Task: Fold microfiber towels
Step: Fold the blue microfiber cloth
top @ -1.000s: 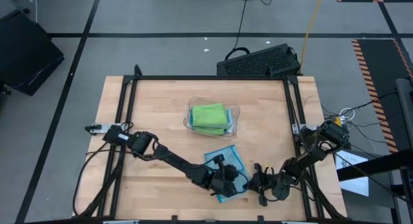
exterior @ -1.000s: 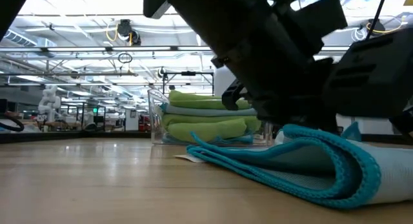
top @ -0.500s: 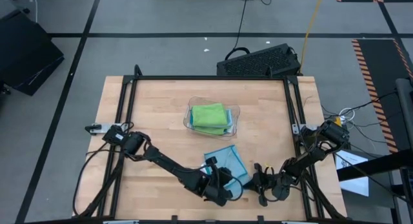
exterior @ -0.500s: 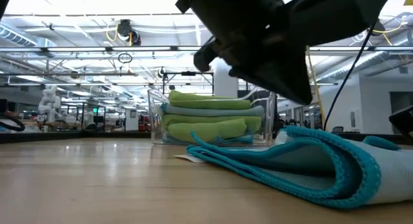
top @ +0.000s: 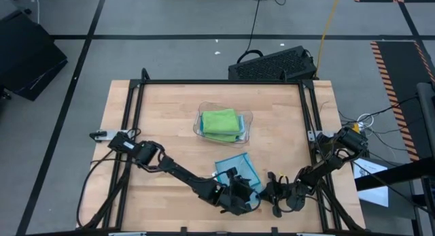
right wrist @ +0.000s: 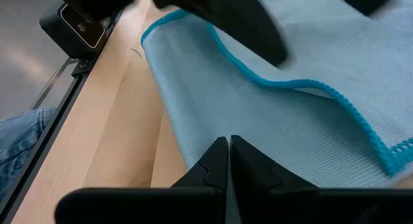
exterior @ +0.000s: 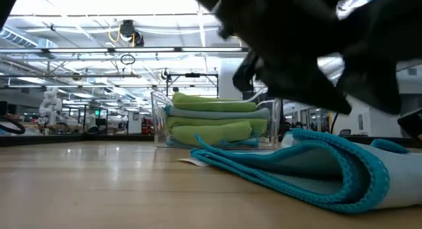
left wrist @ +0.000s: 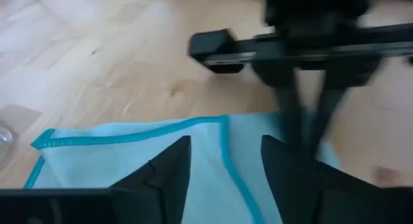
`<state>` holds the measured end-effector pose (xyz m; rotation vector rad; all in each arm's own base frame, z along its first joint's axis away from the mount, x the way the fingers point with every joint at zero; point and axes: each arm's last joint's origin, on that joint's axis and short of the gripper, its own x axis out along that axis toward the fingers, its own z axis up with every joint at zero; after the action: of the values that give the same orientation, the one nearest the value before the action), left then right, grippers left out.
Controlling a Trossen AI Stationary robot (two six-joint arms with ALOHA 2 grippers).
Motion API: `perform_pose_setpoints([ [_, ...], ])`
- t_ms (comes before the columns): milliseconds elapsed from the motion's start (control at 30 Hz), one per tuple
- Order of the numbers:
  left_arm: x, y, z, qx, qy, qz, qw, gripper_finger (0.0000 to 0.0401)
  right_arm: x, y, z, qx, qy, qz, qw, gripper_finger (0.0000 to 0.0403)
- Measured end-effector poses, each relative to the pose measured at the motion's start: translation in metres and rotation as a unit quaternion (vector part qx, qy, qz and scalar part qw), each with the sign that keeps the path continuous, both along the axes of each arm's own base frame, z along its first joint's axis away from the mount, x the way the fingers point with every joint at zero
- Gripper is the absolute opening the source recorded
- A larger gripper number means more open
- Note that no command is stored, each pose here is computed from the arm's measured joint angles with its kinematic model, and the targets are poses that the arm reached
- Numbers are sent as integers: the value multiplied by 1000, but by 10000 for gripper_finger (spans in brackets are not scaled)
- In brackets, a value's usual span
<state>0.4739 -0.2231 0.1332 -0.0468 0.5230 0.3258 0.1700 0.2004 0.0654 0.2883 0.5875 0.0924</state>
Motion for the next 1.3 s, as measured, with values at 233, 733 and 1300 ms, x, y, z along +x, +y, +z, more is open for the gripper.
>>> perform_pose_setpoints([
  [233, 7, 4, -22, -6, 5, -14, 1000, 184, 0, 0, 0, 0, 0, 0, 1000, 11],
  [733, 1, 8, -28, 34, 44, 9, 998, 11, 0, 0, 0, -1, 0, 0, 1000, 11],
  [1300, -66, 21, 13, 92, 171, 177, 965, 4, 0, 0, 0, -3, 0, 2, 1000, 11],
])
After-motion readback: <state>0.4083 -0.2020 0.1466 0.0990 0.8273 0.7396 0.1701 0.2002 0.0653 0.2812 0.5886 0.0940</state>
